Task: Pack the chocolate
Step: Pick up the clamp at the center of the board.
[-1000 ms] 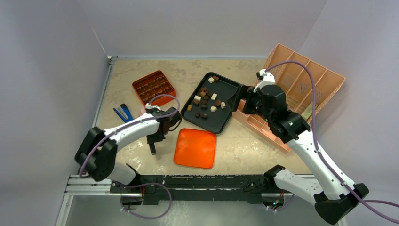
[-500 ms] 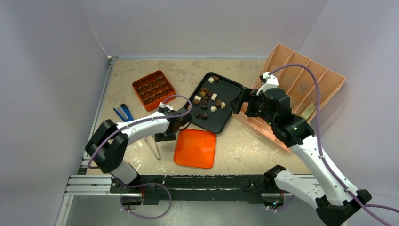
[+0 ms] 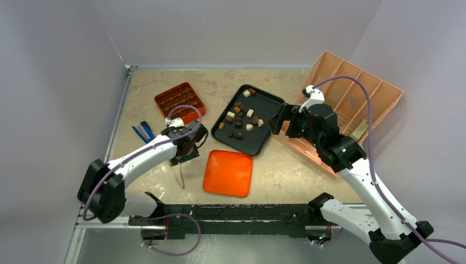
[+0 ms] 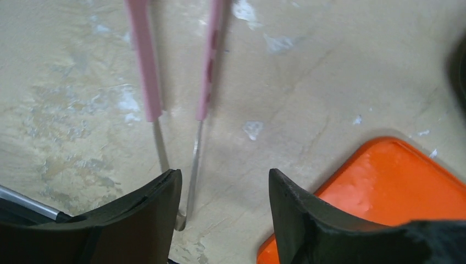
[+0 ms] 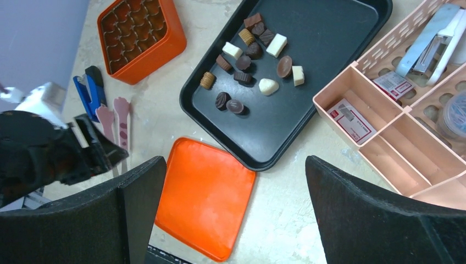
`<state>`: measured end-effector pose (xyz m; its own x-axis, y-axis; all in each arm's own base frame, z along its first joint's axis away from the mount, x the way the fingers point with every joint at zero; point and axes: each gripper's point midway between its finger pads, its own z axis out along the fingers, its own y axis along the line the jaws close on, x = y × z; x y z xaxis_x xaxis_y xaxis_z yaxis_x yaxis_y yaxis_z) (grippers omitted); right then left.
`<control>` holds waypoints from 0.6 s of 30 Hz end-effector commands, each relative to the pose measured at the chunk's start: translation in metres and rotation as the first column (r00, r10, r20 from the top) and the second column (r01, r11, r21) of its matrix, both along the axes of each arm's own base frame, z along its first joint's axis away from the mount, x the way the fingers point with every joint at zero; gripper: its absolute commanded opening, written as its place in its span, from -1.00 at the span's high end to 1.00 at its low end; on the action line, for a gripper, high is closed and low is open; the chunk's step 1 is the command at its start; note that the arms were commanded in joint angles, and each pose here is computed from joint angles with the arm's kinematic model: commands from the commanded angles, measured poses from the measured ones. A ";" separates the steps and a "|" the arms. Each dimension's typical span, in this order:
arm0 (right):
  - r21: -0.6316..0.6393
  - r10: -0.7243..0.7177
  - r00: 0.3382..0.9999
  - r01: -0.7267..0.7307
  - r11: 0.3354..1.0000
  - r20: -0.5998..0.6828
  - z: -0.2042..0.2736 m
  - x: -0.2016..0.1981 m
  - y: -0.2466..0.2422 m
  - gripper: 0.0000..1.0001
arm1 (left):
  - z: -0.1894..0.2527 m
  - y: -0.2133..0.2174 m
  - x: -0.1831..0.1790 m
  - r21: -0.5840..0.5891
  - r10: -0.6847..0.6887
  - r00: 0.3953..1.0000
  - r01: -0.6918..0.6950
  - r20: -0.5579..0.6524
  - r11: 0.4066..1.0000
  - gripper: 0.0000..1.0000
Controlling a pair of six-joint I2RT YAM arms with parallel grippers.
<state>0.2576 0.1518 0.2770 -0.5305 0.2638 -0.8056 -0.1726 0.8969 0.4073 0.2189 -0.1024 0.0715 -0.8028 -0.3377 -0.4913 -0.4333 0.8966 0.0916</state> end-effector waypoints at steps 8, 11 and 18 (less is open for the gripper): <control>-0.001 -0.006 0.999 0.006 1.000 0.035 0.005 0.000 -0.002 -0.98 | -0.007 0.033 -0.011 -0.085 0.160 0.986 -0.156 0.041 0.984 -0.38; -0.004 -0.004 0.999 0.004 1.000 0.039 0.006 0.001 -0.002 -0.98 | -0.020 0.032 -0.013 -0.100 0.162 0.987 -0.159 0.017 0.982 -0.38; -0.025 -0.013 0.999 0.014 1.000 0.041 0.002 0.002 -0.005 -0.98 | -0.033 0.038 -0.009 -0.083 0.167 0.986 -0.165 0.017 0.983 -0.36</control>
<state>0.2565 0.1503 0.2705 -0.5367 0.2505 -0.8058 -0.1717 0.9026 0.3949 0.1973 -0.0635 0.0414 -0.7451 -0.4880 -0.4547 -0.5688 0.8209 0.0509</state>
